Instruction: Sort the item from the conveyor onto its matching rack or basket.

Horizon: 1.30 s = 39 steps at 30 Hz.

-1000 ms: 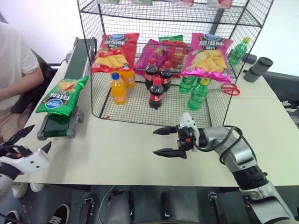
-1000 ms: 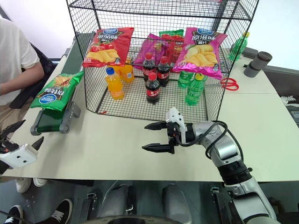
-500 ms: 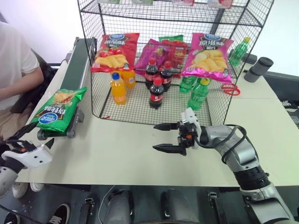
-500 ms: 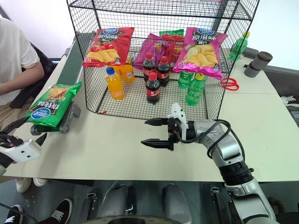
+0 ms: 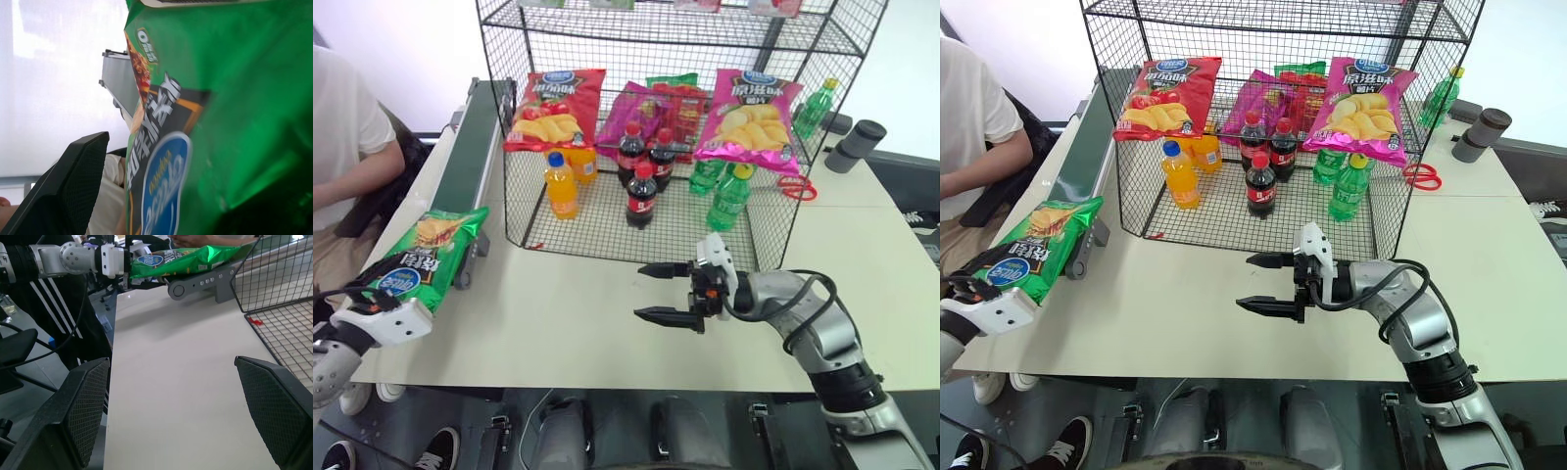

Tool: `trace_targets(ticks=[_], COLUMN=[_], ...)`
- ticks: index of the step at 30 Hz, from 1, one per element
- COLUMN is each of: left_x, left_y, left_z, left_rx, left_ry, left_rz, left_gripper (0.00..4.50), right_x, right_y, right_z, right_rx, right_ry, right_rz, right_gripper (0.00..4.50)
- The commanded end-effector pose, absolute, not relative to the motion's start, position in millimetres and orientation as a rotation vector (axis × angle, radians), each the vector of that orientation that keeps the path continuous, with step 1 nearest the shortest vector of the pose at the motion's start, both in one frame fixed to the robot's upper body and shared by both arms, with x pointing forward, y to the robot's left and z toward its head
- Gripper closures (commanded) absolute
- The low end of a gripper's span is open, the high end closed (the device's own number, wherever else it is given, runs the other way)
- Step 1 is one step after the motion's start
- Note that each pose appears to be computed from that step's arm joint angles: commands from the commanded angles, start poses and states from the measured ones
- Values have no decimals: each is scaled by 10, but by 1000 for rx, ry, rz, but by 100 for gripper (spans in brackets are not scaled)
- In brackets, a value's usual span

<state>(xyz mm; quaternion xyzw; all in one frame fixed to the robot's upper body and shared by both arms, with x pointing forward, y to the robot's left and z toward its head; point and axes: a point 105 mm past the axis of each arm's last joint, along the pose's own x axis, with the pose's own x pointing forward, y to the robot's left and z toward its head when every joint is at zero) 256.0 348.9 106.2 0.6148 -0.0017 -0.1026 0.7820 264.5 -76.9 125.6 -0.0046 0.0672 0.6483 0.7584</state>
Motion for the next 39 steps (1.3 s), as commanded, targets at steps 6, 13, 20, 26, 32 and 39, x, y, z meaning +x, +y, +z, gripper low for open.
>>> trace_targets(ticks=[6,13,20,26,32,39], left_x=[2614,2560,2218,2106,2163,2337], left_y=[3421,3359,3103,2803,2200,1808], left_z=[1127,1468,1967,2215,2114,1974], left_rx=[1297,1052,928,671,246,-76], left_ry=[-44,-138,-258,-285,-227,-149], left_rz=[-247,-196,-397,-620,-936,-1181], left_gripper=[422,444,444,444,444,444], right_x=[2623,2641,2722,2728,2660,2665], right_y=[-787,-827,-915,-951,-1205,-1204], right_z=[1401,1371,1295,1309,1507,1568], right_rx=[-38,-53,-77,-31,101,187], right_ry=[81,80,90,93,120,92], right_rz=[1404,1381,1355,1373,1384,1325], right_gripper=[17,17,17,17,17,17])
